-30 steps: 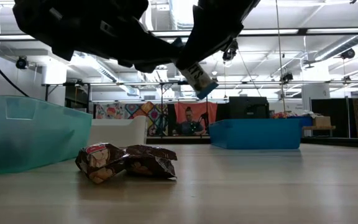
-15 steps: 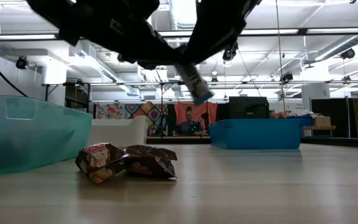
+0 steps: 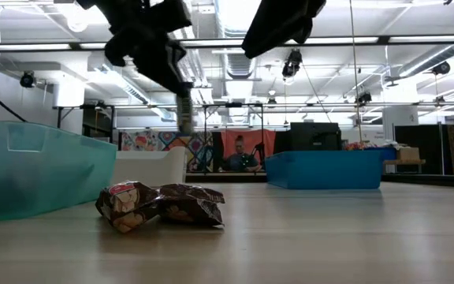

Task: Sort candy
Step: Put the white chocolate bar into the white bin

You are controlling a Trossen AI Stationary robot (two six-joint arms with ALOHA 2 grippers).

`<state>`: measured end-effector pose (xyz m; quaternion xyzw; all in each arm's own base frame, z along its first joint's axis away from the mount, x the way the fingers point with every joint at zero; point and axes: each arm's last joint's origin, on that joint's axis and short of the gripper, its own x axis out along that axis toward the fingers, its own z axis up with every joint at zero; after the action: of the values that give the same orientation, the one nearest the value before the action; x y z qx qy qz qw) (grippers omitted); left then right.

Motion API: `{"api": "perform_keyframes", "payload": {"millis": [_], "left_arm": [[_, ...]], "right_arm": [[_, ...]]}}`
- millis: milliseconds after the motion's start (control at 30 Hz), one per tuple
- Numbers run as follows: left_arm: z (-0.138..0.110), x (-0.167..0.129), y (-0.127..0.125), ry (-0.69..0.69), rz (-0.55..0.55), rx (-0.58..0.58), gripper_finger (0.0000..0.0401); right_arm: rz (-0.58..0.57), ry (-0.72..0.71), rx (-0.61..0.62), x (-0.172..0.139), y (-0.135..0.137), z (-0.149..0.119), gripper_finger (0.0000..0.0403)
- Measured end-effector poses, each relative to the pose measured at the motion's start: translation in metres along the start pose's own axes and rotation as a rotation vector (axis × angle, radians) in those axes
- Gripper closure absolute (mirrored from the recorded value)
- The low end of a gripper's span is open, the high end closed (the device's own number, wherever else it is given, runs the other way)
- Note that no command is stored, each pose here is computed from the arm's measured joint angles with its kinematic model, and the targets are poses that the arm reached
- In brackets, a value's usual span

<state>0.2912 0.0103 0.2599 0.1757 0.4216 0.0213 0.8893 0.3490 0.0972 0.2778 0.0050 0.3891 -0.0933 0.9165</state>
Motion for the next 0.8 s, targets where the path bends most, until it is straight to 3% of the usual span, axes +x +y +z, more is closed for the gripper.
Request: {"api": "perform_keyframes", "payload": {"millis": [267,467,633,800], "left_arm": [[-0.04,-0.044,0.067,0.099,0.153,-0.206,0.0395],[-0.088,-0.054,0.117,0.152,0.34,-0.668,0.0395],[-0.129,-0.035,0.126,0.196,0.394,-0.957,0.0395],[-0.143,-0.014,0.118,0.115,0.359,-1.011,0.0388]], "right_arm": [[-0.007,0.026,-0.01,0.009,0.002,-0.004,0.0293],[-0.011,0.034,-0.014,0.017,0.005,-0.006,0.0295],[-0.019,0.028,-0.013,0.019,0.005,-0.007,0.029],[-0.038,0.025,-0.01,0.02,0.005,-0.007,0.0291]]}}
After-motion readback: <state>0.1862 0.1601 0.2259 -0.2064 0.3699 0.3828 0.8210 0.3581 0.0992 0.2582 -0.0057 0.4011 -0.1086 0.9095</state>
